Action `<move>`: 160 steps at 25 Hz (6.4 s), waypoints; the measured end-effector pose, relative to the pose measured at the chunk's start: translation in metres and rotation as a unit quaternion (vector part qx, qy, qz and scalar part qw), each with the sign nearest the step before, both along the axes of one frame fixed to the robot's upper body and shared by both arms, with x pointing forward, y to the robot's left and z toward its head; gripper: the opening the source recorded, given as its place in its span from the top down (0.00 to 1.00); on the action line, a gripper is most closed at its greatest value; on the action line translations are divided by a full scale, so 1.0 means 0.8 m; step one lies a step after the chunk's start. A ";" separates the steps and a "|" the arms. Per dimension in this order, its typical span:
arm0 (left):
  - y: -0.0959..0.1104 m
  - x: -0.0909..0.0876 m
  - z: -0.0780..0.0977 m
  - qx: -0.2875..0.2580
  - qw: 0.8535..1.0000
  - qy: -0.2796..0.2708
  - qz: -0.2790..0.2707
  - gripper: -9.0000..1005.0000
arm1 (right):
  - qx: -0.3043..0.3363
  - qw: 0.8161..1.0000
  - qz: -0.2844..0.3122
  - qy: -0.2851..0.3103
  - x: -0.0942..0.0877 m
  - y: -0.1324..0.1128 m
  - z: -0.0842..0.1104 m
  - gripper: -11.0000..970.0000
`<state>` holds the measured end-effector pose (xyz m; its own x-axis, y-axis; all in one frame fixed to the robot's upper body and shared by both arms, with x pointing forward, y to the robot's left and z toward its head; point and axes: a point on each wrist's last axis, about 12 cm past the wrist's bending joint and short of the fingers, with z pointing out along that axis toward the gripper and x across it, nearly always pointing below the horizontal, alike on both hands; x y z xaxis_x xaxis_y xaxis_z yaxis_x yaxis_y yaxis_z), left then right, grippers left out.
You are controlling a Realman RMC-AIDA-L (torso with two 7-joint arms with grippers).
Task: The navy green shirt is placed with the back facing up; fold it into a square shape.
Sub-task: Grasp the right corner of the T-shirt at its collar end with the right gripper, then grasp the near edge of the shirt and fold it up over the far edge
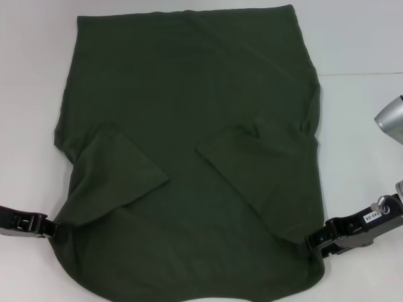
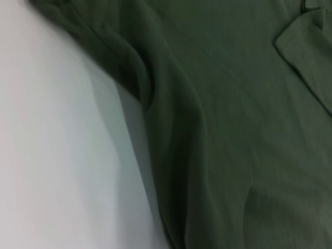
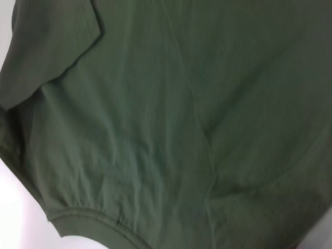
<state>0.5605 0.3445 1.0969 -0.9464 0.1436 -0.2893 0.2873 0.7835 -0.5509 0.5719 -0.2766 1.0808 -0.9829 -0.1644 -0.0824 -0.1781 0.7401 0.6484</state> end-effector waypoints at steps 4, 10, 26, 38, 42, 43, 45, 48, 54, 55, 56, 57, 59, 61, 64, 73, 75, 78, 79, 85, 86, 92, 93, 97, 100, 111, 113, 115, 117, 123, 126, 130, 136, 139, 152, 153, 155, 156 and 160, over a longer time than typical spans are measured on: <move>0.000 0.001 0.000 0.000 1.000 -0.001 0.000 0.96 | -0.012 1.000 0.006 -0.006 0.001 0.002 -0.004 0.45; -0.001 0.002 0.001 0.000 1.000 -0.002 -0.001 0.96 | -0.018 0.999 0.023 -0.024 0.003 0.009 -0.005 0.57; 0.001 0.003 0.003 0.000 1.000 -0.004 0.002 0.96 | -0.021 0.999 0.033 -0.036 0.008 0.003 0.004 0.93; 0.003 -0.004 0.017 -0.028 0.999 -0.009 -0.036 0.96 | -0.026 0.996 0.064 -0.049 0.005 -0.015 0.019 0.93; 0.007 -0.006 0.023 -0.030 0.998 -0.007 -0.045 0.96 | -0.034 0.996 0.069 -0.055 0.005 -0.025 0.023 0.93; 0.008 -0.006 0.025 -0.031 0.998 -0.007 -0.046 0.96 | -0.034 0.995 0.071 -0.057 0.005 -0.027 0.023 0.93; 0.010 -0.008 0.027 -0.034 0.998 -0.005 -0.049 0.96 | -0.034 0.995 0.076 -0.058 0.002 -0.032 0.023 0.93; 0.011 -0.011 0.029 -0.039 0.998 -0.004 -0.056 0.96 | -0.032 0.994 0.081 -0.059 -0.001 -0.034 0.023 0.93; 0.011 -0.018 0.029 -0.049 0.996 -0.001 -0.074 0.96 | -0.028 0.994 0.081 -0.060 -0.009 -0.045 0.021 0.93; 0.010 -0.019 0.029 -0.051 0.996 -0.001 -0.078 0.96 | -0.026 0.995 0.080 -0.062 -0.009 -0.047 0.021 0.93; 0.010 -0.020 0.030 -0.054 0.995 0.000 -0.083 0.96 | -0.023 0.995 0.079 -0.064 -0.011 -0.050 0.022 0.93; 0.009 -0.021 0.030 -0.056 0.995 0.001 -0.087 0.96 | -0.017 0.994 0.080 -0.065 -0.012 -0.052 0.022 0.93; 0.008 -0.024 0.032 -0.063 0.993 0.004 -0.099 0.96 | -0.009 0.994 0.085 -0.067 -0.016 -0.055 0.023 0.93; 0.007 -0.026 0.034 -0.066 0.992 0.006 -0.108 0.96 | -0.004 0.994 0.088 -0.066 -0.021 -0.058 0.022 0.93; 0.007 -0.029 0.035 -0.067 0.990 0.010 -0.123 0.96 | -0.003 0.994 0.090 -0.064 -0.026 -0.065 0.020 0.93; 0.009 -0.029 0.042 -0.078 0.988 -0.003 -0.135 0.96 | 0.024 0.991 0.087 -0.099 -0.028 -0.076 0.031 0.93; 0.011 -0.025 0.046 -0.086 0.989 -0.019 -0.120 0.96 | 0.030 0.990 0.077 -0.112 -0.023 -0.076 0.035 0.93; 0.016 -0.016 0.052 -0.100 0.990 -0.048 -0.087 0.96 | 0.039 0.989 0.054 -0.135 -0.013 -0.077 0.042 0.93; 0.018 -0.012 0.054 -0.104 0.990 -0.059 -0.074 0.96 | 0.040 0.988 0.046 -0.142 -0.009 -0.078 0.044 0.93; 0.013 0.016 0.063 -0.108 0.988 -0.110 -0.021 0.96 | 0.062 0.981 -0.016 -0.185 0.015 -0.076 0.060 0.93; 0.013 0.016 0.063 -0.108 0.988 -0.110 -0.021 0.96 | 0.065 0.979 -0.025 -0.192 0.020 -0.074 0.062 0.93; 0.004 0.052 0.067 -0.107 0.979 -0.171 0.042 0.96 | 0.078 0.966 -0.067 -0.236 0.044 -0.064 0.072 0.93; 0.002 0.056 0.066 -0.106 0.977 -0.179 0.050 0.96 | 0.078 0.964 -0.075 -0.244 0.047 -0.064 0.073 0.93; -0.005 0.076 0.066 -0.097 0.967 -0.219 0.088 0.96 | 0.069 0.951 -0.113 -0.281 0.065 -0.061 0.076 0.93; -0.014 0.089 0.062 -0.092 0.958 -0.249 0.108 0.96 | 0.060 0.942 -0.137 -0.301 0.076 -0.057 0.075 0.93; -0.046 0.123 0.044 -0.045 0.941 -0.303 0.145 0.96 | 0.024 0.899 -0.207 -0.386 0.108 -0.034 0.067 0.93; -0.052 0.125 0.038 -0.037 0.936 -0.314 0.154 0.96 | 0.013 0.891 -0.210 -0.402 0.113 -0.022 0.064 0.93; -0.056 0.127 0.035 -0.034 0.931 -0.326 0.163 0.96 | 0.001 0.882 -0.215 -0.419 0.119 -0.014 0.061 0.93; -0.057 0.128 0.032 -0.031 0.924 -0.339 0.175 0.96 | -0.008 0.874 -0.221 -0.432 0.123 -0.007 0.059 0.93; -0.069 0.134 0.024 -0.018 0.907 -0.374 0.193 0.96 | -0.037 0.858 -0.240 -0.453 0.134 0.006 0.049 0.93; -0.080 0.138 0.021 -0.009 0.901 -0.392 0.189 0.96 | -0.048 0.853 -0.243 -0.459 0.137 0.015 0.044 0.93; -0.095 0.141 0.014 0.013 0.892 -0.413 0.183 0.96 | -0.073 0.845 -0.245 -0.470 0.142 0.029 0.038 0.93; -0.104 0.141 0.009 0.024 0.883 -0.432 0.183 0.95 | -0.090 0.835 -0.254 -0.479 0.144 0.035 0.032 0.93; -0.105 0.141 0.008 0.029 0.881 -0.434 0.185 0.95 | -0.091 0.831 -0.259 -0.483 0.144 0.035 0.032 0.93; -0.111 0.138 -0.003 0.036 0.877 -0.426 0.221 0.83 | -0.102 0.830 -0.236 -0.495 0.149 0.046 0.035 0.85; -0.111 0.138 -0.003 0.036 0.877 -0.425 0.221 0.80 | -0.104 0.830 -0.235 -0.495 0.149 0.047 0.036 0.82; -0.111 0.138 -0.004 0.036 0.877 -0.424 0.221 0.73 | -0.110 0.829 -0.233 -0.496 0.150 0.047 0.036 0.75; -0.111 0.138 -0.004 0.036 0.877 -0.424 0.221 0.70 | -0.112 0.829 -0.233 -0.496 0.151 0.047 0.036 0.67; -0.108 0.138 -0.003 0.037 0.877 -0.424 0.223 0.59 | -0.119 0.829 -0.233 -0.495 0.152 0.047 0.036 0.41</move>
<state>0.6710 0.2577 1.0942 -0.3624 -0.1388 -0.9216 0.2244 0.9468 -0.2308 0.6931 -0.2391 1.1096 -0.4146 0.0871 -0.9058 -0.1937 0.9641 0.1814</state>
